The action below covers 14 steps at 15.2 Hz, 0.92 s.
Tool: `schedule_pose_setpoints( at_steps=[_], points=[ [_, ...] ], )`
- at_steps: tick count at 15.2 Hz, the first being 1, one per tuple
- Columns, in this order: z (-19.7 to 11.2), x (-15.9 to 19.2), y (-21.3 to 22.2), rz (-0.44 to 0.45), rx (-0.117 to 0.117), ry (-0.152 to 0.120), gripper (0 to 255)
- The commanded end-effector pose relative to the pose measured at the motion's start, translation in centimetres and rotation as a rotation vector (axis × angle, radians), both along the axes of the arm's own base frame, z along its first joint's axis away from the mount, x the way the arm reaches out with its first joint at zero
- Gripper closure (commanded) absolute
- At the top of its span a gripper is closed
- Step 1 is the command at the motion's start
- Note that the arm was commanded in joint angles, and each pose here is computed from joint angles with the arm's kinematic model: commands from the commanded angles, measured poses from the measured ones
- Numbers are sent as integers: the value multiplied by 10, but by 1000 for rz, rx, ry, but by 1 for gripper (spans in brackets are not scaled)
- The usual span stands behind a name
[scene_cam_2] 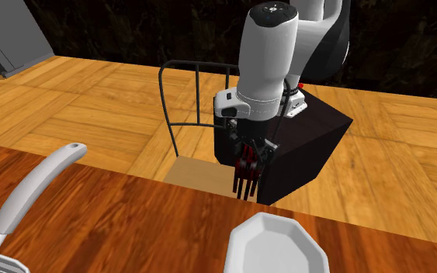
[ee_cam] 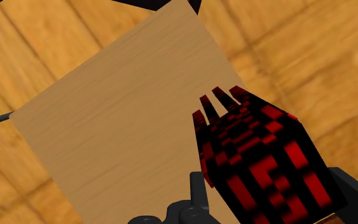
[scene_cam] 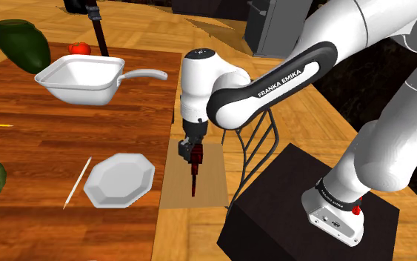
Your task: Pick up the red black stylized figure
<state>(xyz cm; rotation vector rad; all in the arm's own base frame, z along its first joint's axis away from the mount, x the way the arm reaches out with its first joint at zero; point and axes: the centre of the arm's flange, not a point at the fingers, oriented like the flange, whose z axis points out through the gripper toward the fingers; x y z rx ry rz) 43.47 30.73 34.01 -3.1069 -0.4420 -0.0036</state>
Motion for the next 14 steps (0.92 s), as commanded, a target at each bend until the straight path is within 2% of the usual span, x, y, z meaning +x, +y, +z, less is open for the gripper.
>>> schedule_pose_setpoints(
  at_steps=[1,12,14],
  points=[
    [10,0,0,0,0,0,255],
    [68,0,0,0,0,0,255],
    [69,0,0,0,0,0,255]
  ],
)
